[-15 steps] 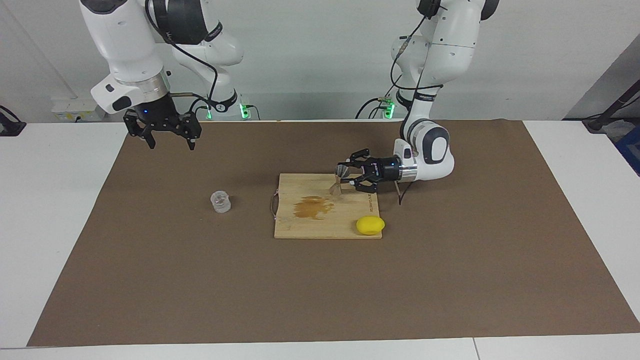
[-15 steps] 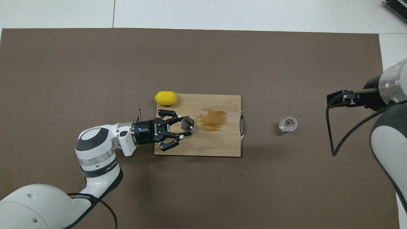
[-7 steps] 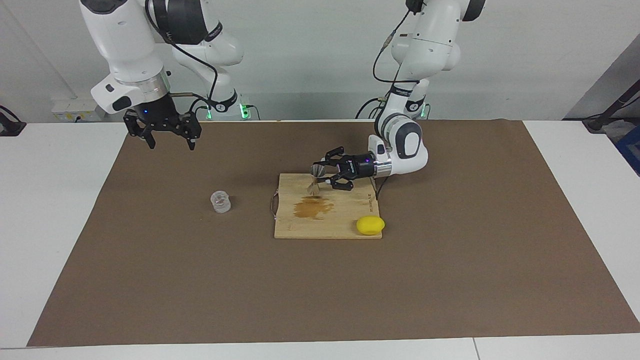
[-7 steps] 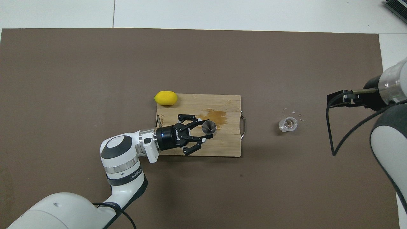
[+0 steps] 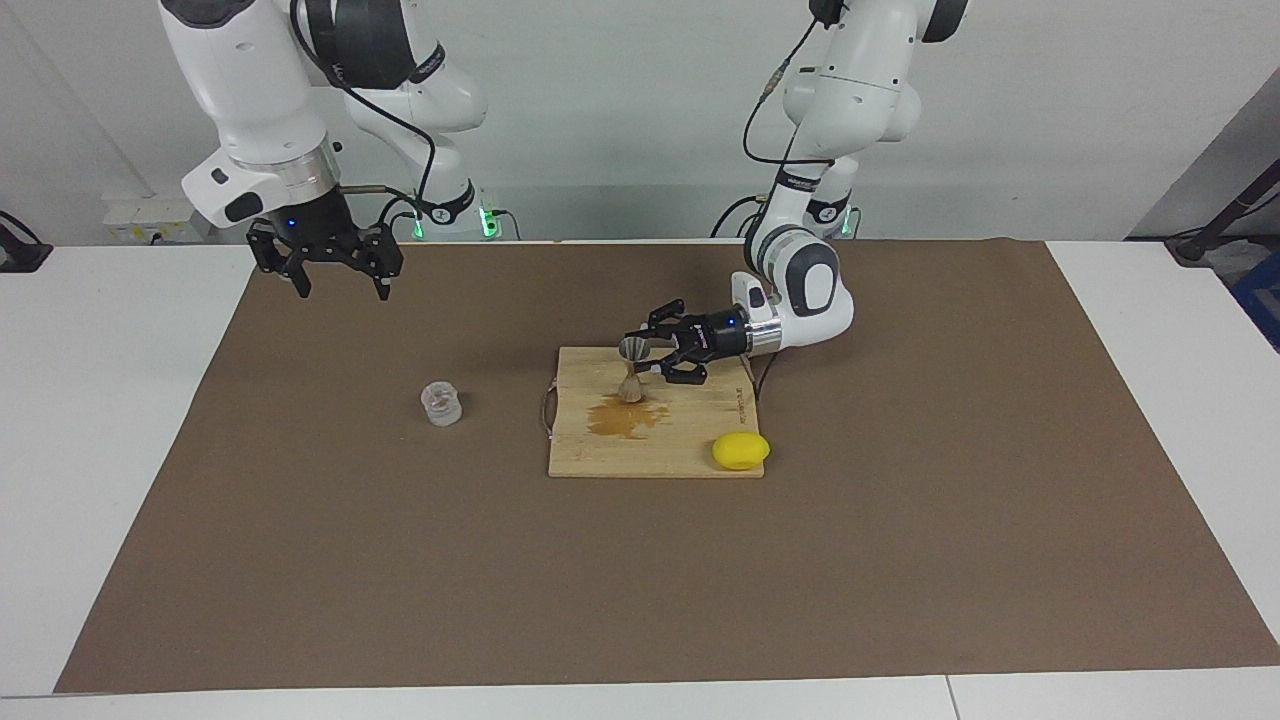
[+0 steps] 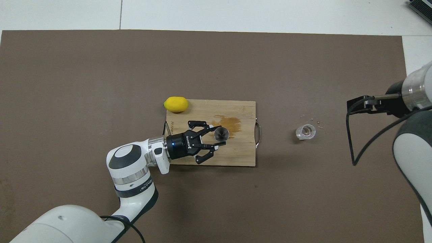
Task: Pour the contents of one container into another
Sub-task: 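Lower the jigger onto the board and open the left gripper, then retract the left gripper while the right gripper reaches the clear glass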
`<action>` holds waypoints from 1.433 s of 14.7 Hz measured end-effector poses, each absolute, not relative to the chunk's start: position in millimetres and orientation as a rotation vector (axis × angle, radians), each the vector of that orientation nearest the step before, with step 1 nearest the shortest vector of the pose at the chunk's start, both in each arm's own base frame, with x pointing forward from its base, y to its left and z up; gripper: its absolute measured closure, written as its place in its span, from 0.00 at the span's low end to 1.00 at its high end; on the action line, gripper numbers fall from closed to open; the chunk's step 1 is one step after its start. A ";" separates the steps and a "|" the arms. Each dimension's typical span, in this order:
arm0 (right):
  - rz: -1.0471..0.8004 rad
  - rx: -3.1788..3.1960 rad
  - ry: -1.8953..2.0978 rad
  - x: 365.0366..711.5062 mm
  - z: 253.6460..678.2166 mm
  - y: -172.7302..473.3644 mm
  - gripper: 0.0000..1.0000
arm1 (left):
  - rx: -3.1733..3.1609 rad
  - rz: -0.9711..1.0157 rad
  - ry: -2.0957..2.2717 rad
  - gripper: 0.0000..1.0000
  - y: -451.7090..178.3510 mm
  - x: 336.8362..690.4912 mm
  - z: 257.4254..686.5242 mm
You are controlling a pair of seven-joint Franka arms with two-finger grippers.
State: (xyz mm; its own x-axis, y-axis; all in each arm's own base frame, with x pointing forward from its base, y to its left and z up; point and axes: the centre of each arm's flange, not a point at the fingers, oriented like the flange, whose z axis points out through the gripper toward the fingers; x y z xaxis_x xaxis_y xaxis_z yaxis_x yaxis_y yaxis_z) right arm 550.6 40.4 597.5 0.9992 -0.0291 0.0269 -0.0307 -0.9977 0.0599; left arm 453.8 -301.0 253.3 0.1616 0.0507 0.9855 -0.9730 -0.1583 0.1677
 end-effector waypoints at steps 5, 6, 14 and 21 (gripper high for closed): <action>0.040 3.081 -0.046 550.6 597.5 40.4 0.00 | 1.379 1.245 -1.017 0.49 -302.2 451.7 249.2; 0.040 3.081 -0.046 550.6 597.5 40.4 0.00 | 1.380 1.247 -1.021 0.49 -302.2 451.3 248.7; 0.040 3.081 -0.047 550.6 597.5 40.1 0.00 | 1.397 1.245 -1.030 0.49 -301.5 450.2 245.6; 0.033 3.077 -0.132 551.8 597.0 9.5 0.00 | 1.424 1.242 -1.036 0.00 -298.2 450.7 242.6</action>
State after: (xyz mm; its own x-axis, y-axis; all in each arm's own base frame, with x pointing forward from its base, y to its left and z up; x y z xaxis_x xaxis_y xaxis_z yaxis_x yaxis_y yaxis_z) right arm 551.8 9.5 597.0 0.9961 -0.0850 0.0238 -0.0863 -0.9945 0.0601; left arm 450.7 -298.2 242.6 0.1257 -0.0124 0.9920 -0.9737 -0.1931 0.1210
